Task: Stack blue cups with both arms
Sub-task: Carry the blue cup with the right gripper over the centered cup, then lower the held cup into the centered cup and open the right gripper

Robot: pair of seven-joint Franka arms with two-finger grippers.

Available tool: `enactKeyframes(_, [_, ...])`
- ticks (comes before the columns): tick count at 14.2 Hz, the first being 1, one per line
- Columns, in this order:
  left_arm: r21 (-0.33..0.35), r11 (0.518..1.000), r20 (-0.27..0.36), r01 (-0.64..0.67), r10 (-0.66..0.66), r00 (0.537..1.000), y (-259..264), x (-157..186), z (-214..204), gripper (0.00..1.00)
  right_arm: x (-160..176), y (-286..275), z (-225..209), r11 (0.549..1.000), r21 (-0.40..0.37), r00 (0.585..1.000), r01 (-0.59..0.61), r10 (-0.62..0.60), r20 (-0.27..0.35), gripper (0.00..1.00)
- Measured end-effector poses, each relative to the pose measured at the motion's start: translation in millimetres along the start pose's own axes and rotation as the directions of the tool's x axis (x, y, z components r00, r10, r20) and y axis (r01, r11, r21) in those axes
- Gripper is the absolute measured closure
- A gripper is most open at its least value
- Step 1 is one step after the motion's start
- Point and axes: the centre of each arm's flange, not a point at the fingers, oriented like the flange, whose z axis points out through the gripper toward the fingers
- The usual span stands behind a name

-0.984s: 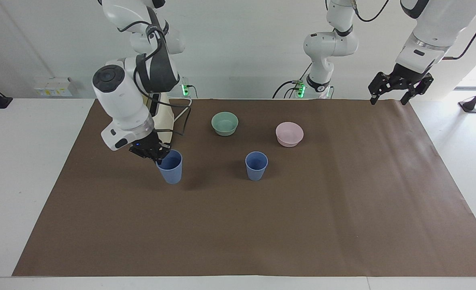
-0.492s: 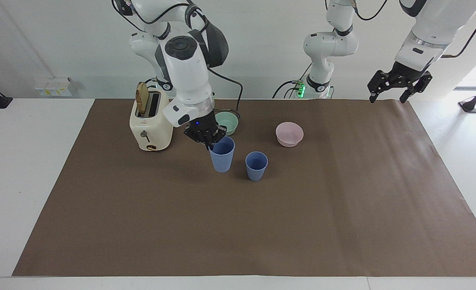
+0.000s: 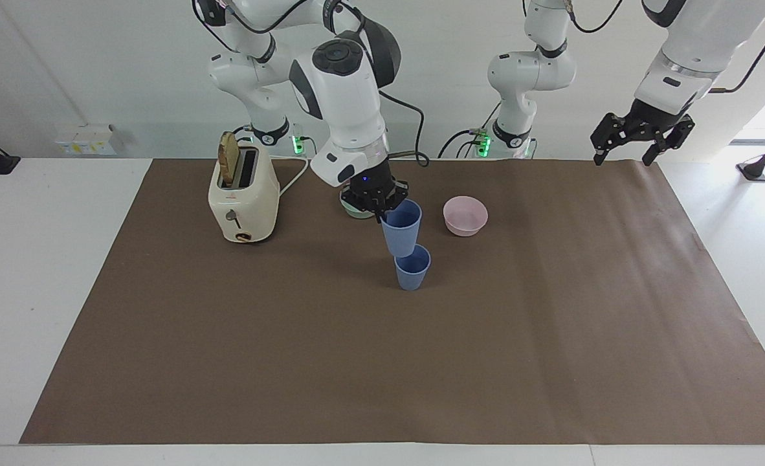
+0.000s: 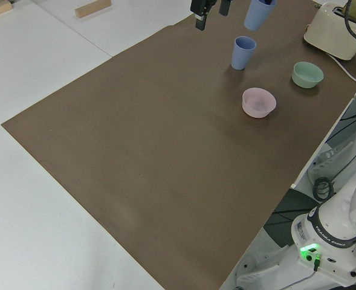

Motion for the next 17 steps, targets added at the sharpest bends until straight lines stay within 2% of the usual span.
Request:
enactKeyframes(6, [0.0,1.0,0.0,0.0,0.0,1.0,0,0,0,0.0,5,-12,49,1.0,-0.003,1.0,0.003,-0.003,0.03,0.95])
enactKeyframes(17, [0.0,1.0,0.001,-0.001,0.001,1.0,1,0,1,0.0,8,-3,61,1.0,-0.021,0.999,-0.01,0.011,0.049,0.95])
